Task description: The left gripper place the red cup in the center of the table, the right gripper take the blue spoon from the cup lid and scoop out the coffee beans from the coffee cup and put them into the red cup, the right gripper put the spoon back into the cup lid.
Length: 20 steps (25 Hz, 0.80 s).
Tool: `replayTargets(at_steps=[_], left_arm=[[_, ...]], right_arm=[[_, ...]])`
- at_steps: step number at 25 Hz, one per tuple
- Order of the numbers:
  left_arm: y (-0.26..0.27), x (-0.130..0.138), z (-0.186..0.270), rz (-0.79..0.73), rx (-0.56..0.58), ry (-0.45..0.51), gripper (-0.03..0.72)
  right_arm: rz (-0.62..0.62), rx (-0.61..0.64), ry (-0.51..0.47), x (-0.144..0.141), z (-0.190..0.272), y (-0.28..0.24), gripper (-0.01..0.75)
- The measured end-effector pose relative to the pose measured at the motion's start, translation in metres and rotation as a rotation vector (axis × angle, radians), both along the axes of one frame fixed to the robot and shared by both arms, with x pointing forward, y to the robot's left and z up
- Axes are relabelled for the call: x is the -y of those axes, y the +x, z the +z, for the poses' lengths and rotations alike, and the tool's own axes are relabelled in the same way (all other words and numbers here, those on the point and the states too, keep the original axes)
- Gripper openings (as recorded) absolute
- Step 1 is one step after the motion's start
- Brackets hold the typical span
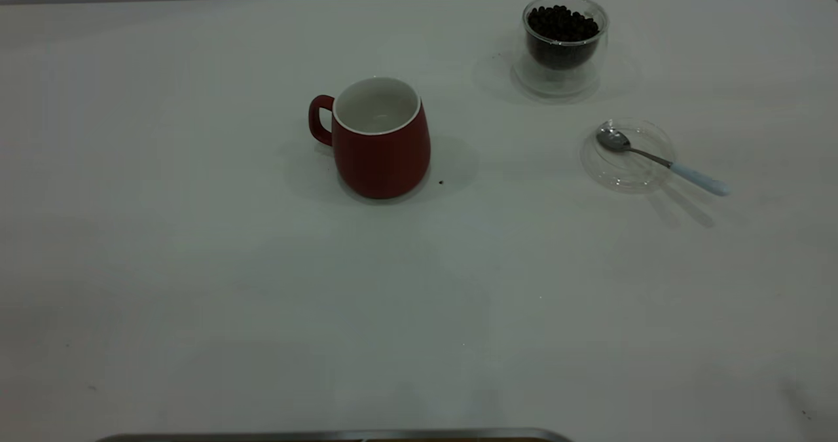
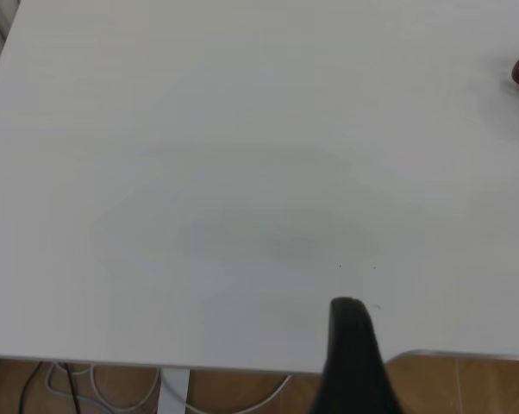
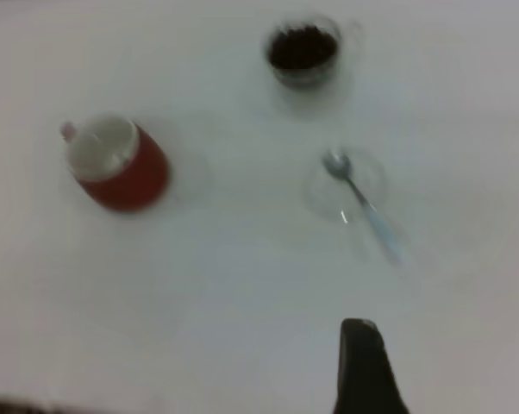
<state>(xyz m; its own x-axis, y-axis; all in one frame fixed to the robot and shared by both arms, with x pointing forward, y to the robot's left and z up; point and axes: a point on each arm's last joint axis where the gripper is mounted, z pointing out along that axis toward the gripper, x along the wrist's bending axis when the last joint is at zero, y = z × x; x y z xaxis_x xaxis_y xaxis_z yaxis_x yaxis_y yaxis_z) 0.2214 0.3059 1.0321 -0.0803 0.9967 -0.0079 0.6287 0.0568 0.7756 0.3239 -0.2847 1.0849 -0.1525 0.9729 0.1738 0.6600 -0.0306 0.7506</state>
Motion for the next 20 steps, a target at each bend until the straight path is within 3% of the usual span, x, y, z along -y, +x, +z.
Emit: replayTargets(at_steps=[5, 14, 20], left_arm=[[0.000, 0.000, 0.000, 0.000, 0.000, 0.000, 0.587], [0.000, 0.000, 0.000, 0.000, 0.000, 0.000, 0.587], [0.000, 0.000, 0.000, -0.002, 0.000, 0.003, 0.587]], right_arm=[[0.069, -0.060, -0.074, -0.010, -0.005, -0.031, 0.515], [-0.042, 0.002, -0.181, -0.007, -0.006, -0.059, 0.515], [0.022, 0.097, -0.194, -0.005, -0.008, -0.087, 0.515]])
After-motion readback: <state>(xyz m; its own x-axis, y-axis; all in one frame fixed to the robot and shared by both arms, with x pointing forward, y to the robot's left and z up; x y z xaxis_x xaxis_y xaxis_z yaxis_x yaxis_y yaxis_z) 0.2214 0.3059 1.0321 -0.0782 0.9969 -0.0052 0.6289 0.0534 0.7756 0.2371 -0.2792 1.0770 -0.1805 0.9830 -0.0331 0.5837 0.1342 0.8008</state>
